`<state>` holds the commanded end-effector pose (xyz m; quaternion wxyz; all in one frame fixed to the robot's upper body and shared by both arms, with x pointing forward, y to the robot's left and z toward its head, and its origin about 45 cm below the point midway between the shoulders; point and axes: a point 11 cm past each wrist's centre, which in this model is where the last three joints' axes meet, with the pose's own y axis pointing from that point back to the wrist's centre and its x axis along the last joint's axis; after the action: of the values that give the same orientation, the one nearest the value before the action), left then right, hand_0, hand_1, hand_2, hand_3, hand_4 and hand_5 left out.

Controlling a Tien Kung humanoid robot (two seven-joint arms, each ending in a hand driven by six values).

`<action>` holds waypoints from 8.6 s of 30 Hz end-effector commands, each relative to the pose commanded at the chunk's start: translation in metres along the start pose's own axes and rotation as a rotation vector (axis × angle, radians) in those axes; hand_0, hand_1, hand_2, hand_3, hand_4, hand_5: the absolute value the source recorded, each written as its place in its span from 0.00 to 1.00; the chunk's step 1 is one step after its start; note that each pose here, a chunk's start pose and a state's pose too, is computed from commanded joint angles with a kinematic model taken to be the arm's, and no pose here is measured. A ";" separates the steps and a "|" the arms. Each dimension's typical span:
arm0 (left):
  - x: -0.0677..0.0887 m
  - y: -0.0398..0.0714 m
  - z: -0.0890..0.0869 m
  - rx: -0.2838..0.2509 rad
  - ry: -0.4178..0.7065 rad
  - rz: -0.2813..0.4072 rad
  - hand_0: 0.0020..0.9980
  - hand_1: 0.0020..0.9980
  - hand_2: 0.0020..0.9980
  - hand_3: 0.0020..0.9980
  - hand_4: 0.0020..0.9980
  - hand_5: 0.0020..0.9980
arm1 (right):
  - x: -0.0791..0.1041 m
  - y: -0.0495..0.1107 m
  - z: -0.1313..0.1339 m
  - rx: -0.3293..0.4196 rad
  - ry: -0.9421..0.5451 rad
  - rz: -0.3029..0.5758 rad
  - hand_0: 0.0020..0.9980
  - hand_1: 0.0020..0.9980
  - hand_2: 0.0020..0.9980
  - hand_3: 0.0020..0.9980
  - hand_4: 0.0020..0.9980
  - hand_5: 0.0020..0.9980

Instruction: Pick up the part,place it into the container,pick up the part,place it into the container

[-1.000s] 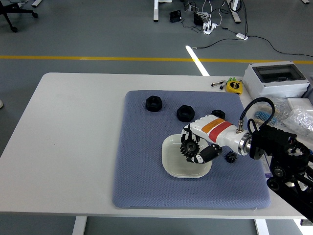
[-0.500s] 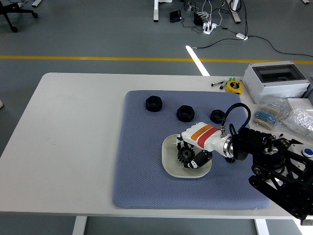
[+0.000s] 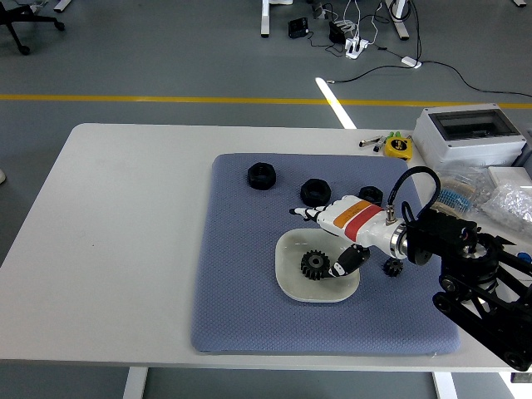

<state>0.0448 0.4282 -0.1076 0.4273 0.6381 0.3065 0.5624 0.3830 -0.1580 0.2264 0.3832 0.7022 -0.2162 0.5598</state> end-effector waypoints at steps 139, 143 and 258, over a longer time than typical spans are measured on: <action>0.004 -0.001 -0.001 0.003 -0.014 0.007 0.71 0.59 0.68 0.59 0.69 0.64 | -0.019 -0.013 -0.017 0.065 -0.016 -0.074 0.22 0.41 0.56 0.58 0.75 0.12; 0.004 -0.001 -0.001 0.003 -0.013 0.008 0.71 0.59 0.68 0.59 0.69 0.64 | -0.019 -0.013 -0.015 0.063 -0.009 -0.082 0.22 0.41 0.56 0.58 0.75 0.12; -0.004 0.001 0.016 -0.040 0.011 -0.009 0.71 0.63 0.67 0.58 0.68 0.64 | -0.069 0.133 0.121 -0.305 -1.528 0.796 0.78 0.77 0.80 0.82 1.00 1.00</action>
<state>0.0592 0.4205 -0.1084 0.4409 0.6247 0.3005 0.5701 0.3418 -0.3423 0.1906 -0.0010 0.6987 -0.7154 -0.0069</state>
